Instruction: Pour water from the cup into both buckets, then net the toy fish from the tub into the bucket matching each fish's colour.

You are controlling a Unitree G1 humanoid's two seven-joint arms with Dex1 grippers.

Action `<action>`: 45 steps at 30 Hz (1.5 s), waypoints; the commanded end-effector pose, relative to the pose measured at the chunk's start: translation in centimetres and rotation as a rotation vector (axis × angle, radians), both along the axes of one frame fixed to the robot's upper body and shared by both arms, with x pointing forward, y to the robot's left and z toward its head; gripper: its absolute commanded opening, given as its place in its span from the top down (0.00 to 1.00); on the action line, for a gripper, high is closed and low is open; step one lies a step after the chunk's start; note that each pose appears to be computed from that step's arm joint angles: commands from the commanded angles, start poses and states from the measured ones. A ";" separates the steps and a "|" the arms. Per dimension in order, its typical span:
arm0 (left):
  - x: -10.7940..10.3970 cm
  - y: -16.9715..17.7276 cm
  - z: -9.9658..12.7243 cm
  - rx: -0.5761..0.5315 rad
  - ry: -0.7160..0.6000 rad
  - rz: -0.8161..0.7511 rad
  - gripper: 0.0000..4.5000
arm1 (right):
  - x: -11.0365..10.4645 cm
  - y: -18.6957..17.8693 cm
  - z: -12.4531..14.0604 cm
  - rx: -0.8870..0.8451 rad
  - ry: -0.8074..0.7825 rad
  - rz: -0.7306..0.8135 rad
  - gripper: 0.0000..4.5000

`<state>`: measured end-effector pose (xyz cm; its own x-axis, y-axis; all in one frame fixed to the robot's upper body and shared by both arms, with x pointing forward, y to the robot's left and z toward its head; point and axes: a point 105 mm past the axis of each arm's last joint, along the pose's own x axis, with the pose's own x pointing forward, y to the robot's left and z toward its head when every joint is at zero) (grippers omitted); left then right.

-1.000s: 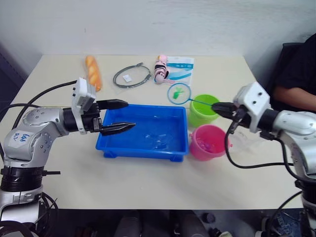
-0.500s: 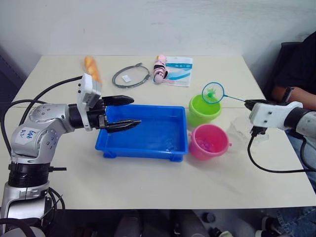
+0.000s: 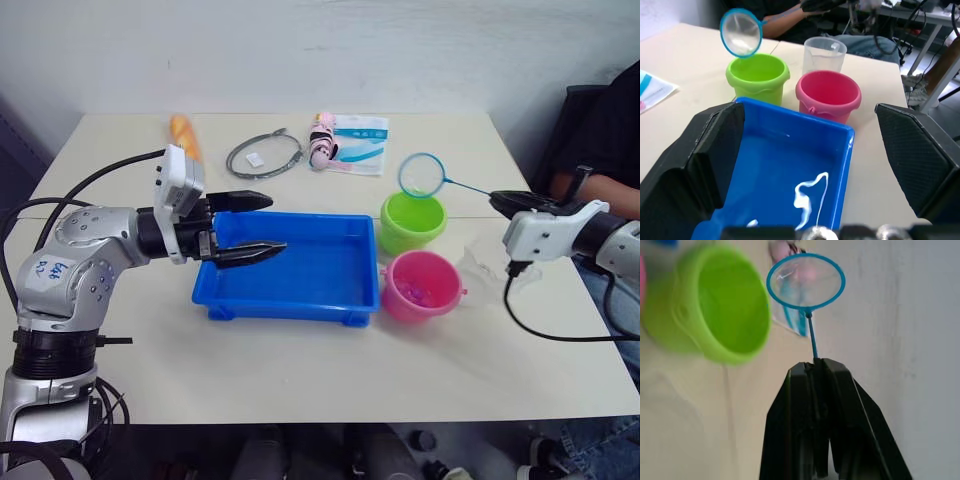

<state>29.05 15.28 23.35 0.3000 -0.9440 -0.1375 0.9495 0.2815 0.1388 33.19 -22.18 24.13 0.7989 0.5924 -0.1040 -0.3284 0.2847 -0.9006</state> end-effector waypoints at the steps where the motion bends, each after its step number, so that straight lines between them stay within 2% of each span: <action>1: -2.6 0.9 0.4 0.034 0.030 -0.077 0.00 | -2.5 2.7 3.0 0.308 0.194 0.160 1.00; 3: -3.7 2.0 -0.5 0.097 0.067 -0.073 0.00 | -5.0 5.6 2.5 0.397 0.388 0.338 1.00; 6: -4.7 3.3 -1.0 0.163 0.080 -0.047 0.00 | -8.0 8.5 0.5 0.363 0.585 0.479 1.00; 10: -6.5 4.3 -0.4 0.181 0.112 -0.042 0.00 | -9.5 10.8 -3.8 0.225 0.686 0.529 1.00; 13: -7.3 4.9 -0.9 0.219 0.138 -0.029 0.00 | -10.8 11.9 -7.1 0.144 0.758 0.592 1.00; 15: -7.4 5.1 -1.4 0.232 0.138 -0.002 0.00 | -11.0 12.6 -9.5 0.085 0.772 0.597 1.00; 19: -7.3 4.6 -2.3 0.237 0.139 0.001 0.00 | -9.4 13.2 -12.6 0.043 0.722 0.516 1.00; 22: -7.1 4.5 -2.7 0.251 0.135 0.008 0.00 | -10.0 13.1 -15.2 -0.046 0.729 0.539 1.00; 23: -6.9 4.5 -2.7 0.246 0.134 0.011 0.00 | -10.1 13.0 -15.8 -0.065 0.733 0.537 0.81; 24: -6.7 4.5 -2.7 0.241 0.132 0.015 0.00 | -10.1 12.9 -16.0 -0.071 0.733 0.536 0.73; 28: -5.9 4.9 -2.4 0.207 0.151 0.023 0.00 | -9.7 13.3 -13.2 -0.001 0.636 0.542 0.32; 30: -5.6 5.1 -2.5 0.205 0.151 0.026 0.00 | -9.9 12.5 -11.7 0.013 0.602 0.520 0.09; 31: -5.4 5.2 -2.5 0.200 0.150 0.028 0.00 | -9.8 11.8 -10.9 0.018 0.577 0.493 0.01; 34: -4.8 5.5 -2.3 0.169 0.143 0.045 0.00 | -9.2 8.8 -8.0 0.078 0.526 0.362 0.01; 36: -4.4 5.7 -2.1 0.144 0.134 0.061 0.00 | -8.9 5.8 -5.7 0.183 0.526 0.242 0.01; 39: -3.7 6.0 -2.0 0.126 0.114 0.087 0.00 | -8.8 1.5 -3.8 0.359 0.544 0.080 0.01; 42: -2.9 6.4 -2.2 0.130 0.086 0.122 0.00 | -9.0 -2.5 -3.3 0.532 0.555 -0.061 0.01; 45: -2.4 6.5 -2.3 0.114 0.059 0.128 0.00 | -9.3 -6.0 -4.1 0.645 0.543 -0.182 0.01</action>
<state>26.42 21.70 20.45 0.3918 -0.8783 -0.2741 0.9193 0.3856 0.0786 24.16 -26.86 19.48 0.7911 0.5695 -0.2233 -0.6117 0.7361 -0.2896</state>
